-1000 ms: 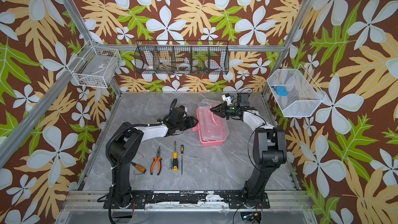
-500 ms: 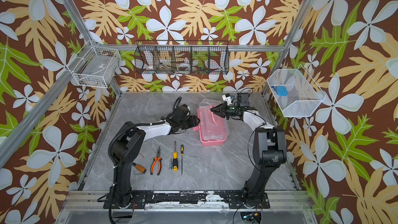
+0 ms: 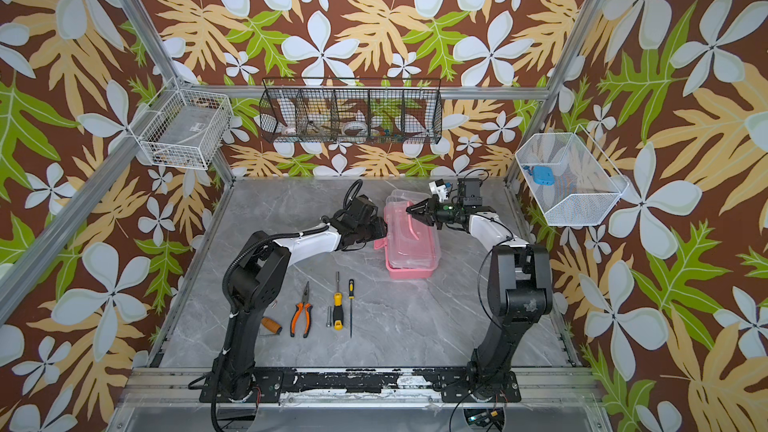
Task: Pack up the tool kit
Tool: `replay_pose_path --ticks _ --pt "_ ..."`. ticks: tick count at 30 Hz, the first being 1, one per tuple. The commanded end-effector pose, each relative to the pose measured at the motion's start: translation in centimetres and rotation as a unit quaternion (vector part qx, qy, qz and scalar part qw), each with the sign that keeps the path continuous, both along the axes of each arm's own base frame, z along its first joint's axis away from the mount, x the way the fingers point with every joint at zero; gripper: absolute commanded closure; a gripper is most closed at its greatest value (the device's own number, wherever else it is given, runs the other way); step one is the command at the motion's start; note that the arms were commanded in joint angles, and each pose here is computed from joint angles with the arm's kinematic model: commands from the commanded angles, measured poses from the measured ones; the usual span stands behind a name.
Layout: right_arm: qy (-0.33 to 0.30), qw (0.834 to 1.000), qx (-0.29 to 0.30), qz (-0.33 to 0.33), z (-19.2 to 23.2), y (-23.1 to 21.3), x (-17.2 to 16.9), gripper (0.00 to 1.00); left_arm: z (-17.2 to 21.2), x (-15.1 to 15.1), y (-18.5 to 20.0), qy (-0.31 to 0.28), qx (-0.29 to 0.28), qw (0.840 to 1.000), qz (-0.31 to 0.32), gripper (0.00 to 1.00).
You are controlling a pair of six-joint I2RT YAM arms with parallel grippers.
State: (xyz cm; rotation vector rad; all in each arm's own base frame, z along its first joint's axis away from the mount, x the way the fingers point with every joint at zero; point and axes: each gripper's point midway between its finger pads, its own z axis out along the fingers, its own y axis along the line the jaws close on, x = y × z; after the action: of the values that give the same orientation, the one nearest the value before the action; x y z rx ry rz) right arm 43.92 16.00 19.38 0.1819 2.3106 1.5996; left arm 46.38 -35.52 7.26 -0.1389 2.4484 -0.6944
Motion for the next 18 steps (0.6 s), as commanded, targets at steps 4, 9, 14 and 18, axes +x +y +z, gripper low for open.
replay_pose_path --ticks 4,9,14,18 --pt "-0.019 1.000 0.012 0.011 1.0 0.3 0.3 0.82 -2.6 -1.1 2.1 0.034 0.125 0.992 -0.002 0.68" --pt "-0.027 0.999 0.017 0.012 1.5 0.3 0.5 0.82 -2.7 -0.6 2.1 0.033 0.140 0.990 -0.004 0.82" --pt "-0.043 0.999 0.026 0.009 3.0 -0.1 0.3 0.82 -3.3 -0.7 2.6 0.038 0.163 0.986 -0.006 0.87" --pt "-0.059 0.998 0.026 -0.007 4.5 -1.6 0.2 0.82 -3.9 -1.0 3.2 0.042 0.176 0.983 -0.006 0.88"
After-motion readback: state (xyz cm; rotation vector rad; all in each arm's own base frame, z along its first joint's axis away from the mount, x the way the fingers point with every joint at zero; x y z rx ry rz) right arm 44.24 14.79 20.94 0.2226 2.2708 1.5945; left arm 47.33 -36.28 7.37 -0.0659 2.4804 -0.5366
